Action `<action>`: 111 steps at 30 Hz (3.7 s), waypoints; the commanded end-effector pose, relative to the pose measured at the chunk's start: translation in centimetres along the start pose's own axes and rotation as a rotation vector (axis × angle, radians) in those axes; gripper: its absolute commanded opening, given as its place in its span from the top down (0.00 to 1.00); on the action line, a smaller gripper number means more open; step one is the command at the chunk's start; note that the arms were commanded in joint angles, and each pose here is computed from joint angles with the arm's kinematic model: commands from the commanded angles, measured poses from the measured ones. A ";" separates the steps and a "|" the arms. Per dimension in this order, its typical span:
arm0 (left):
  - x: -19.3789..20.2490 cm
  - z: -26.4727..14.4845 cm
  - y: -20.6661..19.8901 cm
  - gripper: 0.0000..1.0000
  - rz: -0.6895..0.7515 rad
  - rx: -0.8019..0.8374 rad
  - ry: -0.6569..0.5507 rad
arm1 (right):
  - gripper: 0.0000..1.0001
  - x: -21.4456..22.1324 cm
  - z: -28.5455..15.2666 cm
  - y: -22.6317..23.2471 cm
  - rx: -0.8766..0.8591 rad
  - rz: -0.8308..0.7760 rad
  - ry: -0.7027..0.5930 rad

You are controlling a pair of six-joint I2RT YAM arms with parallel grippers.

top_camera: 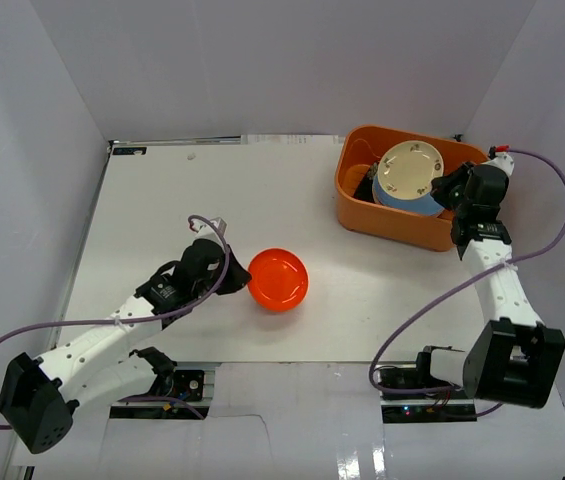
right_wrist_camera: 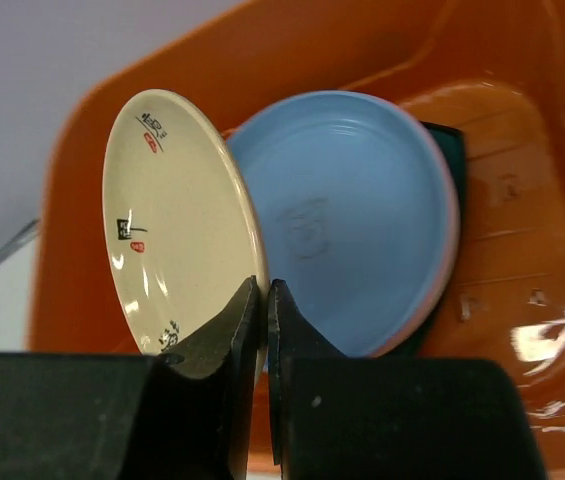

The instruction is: Place the plates into the plastic bin on the countertop

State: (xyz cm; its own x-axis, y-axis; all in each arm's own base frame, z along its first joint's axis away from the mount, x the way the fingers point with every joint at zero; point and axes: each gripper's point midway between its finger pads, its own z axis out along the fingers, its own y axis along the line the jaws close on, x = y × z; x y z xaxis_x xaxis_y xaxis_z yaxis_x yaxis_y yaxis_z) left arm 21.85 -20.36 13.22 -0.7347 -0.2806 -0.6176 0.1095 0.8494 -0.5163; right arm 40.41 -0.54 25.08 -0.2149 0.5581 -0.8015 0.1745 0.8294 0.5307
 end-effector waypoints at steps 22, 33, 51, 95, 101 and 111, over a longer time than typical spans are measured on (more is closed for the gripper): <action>-16.2 5.9 -19.0 1.00 0.088 0.298 -0.211 | 0.02 2.5 -4.4 7.5 -0.551 -0.050 0.060; -17.6 6.2 -23.8 1.00 0.097 0.436 -0.201 | 0.09 6.3 -7.1 9.2 -0.715 -0.064 0.210; -14.8 3.6 -20.0 0.19 0.279 0.365 -0.193 | 0.92 2.8 -3.6 9.2 -0.566 0.017 0.095; -10.3 -7.1 -2.5 0.03 0.395 0.017 -0.431 | 0.10 -2.9 -1.8 3.7 -0.173 -0.031 -0.069; -12.3 -10.9 -5.3 0.02 0.350 0.145 -0.521 | 0.10 -0.6 -13.6 14.4 -0.694 -0.124 -0.097; -17.1 -22.6 -10.1 0.02 0.291 0.408 -0.778 | 0.10 -6.0 -26.6 15.1 -0.753 -0.245 -0.412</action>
State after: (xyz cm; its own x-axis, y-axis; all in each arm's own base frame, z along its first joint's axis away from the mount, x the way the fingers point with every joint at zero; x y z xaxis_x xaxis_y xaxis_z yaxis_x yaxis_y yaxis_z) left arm 19.29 -14.05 39.87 -0.0315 -0.3972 -0.9172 0.5065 0.7848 -0.3572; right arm 19.87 10.19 44.17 0.1734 0.4593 -0.8712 -0.5743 0.7658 0.2894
